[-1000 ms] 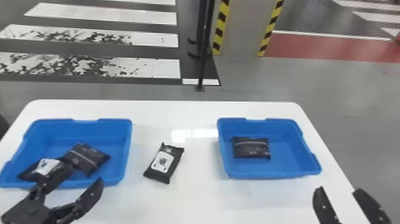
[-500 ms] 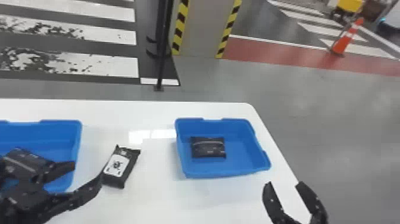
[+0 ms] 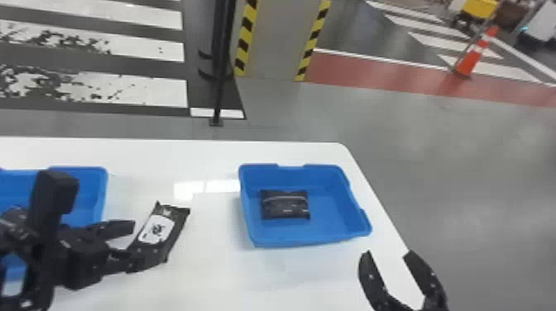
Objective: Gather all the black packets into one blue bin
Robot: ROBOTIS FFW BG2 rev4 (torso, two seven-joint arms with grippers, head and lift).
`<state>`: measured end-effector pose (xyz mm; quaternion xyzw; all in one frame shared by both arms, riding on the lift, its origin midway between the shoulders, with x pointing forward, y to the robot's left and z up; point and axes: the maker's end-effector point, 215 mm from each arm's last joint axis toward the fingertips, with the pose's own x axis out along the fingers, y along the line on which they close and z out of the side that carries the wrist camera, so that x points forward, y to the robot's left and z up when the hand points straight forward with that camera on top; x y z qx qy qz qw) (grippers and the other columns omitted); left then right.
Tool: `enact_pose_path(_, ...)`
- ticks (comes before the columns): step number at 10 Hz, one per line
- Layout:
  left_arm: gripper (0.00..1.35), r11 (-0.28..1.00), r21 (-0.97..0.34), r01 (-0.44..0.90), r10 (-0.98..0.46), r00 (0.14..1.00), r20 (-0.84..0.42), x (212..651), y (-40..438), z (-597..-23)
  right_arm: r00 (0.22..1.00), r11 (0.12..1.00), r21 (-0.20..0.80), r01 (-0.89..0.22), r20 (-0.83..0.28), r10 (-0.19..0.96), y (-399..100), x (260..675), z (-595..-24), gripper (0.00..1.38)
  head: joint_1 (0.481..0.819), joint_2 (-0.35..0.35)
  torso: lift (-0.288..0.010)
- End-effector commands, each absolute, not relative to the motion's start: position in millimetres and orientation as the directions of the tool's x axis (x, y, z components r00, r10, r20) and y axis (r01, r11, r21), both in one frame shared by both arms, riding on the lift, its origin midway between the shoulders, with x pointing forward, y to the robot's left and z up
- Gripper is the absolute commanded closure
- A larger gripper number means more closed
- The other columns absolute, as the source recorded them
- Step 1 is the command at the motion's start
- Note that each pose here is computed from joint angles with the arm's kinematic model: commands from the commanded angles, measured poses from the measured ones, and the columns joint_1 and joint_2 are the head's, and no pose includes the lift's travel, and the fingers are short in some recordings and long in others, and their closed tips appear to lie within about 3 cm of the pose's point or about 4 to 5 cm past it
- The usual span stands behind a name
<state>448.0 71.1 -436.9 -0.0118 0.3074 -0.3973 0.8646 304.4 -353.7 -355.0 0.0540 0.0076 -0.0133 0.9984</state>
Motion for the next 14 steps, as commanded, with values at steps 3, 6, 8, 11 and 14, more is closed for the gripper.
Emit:
enact_pose_path(3, 0.30, 0.691, -0.179, 0.700, -0.643, 0.482, -0.595, 476, 66, -435, 0.999, 0.993, 0.113, 0.032, -0.021, -0.030, -355, 304, -358, 0.19, 0.695, -0.350, -0.110)
enact_pose_path(6, 0.30, 0.680, -0.138, 0.720, -0.608, 0.449, -0.655, 491, 58, -451, 0.999, 0.992, 0.122, 0.029, -0.018, -0.027, -352, 307, -360, 0.19, 0.695, -0.350, -0.110)
enact_pose_path(8, 0.30, 0.674, -0.141, 0.725, -0.588, 0.411, -0.697, 489, 55, -467, 0.999, 0.991, 0.133, 0.030, -0.018, -0.028, -351, 308, -362, 0.19, 0.695, -0.350, -0.110)
enact_pose_path(11, 0.30, 0.693, -0.101, 0.714, -0.552, 0.435, -0.712, 498, 67, -469, 0.999, 0.990, 0.136, 0.034, -0.027, -0.031, -352, 306, -366, 0.19, 0.695, -0.350, -0.110)
enact_pose_path(14, 0.31, 0.708, -0.111, 0.697, -0.515, 0.403, -0.757, 497, 74, -498, 0.999, 0.990, 0.139, 0.034, -0.026, -0.031, -353, 307, -367, 0.19, 0.695, -0.350, -0.110)
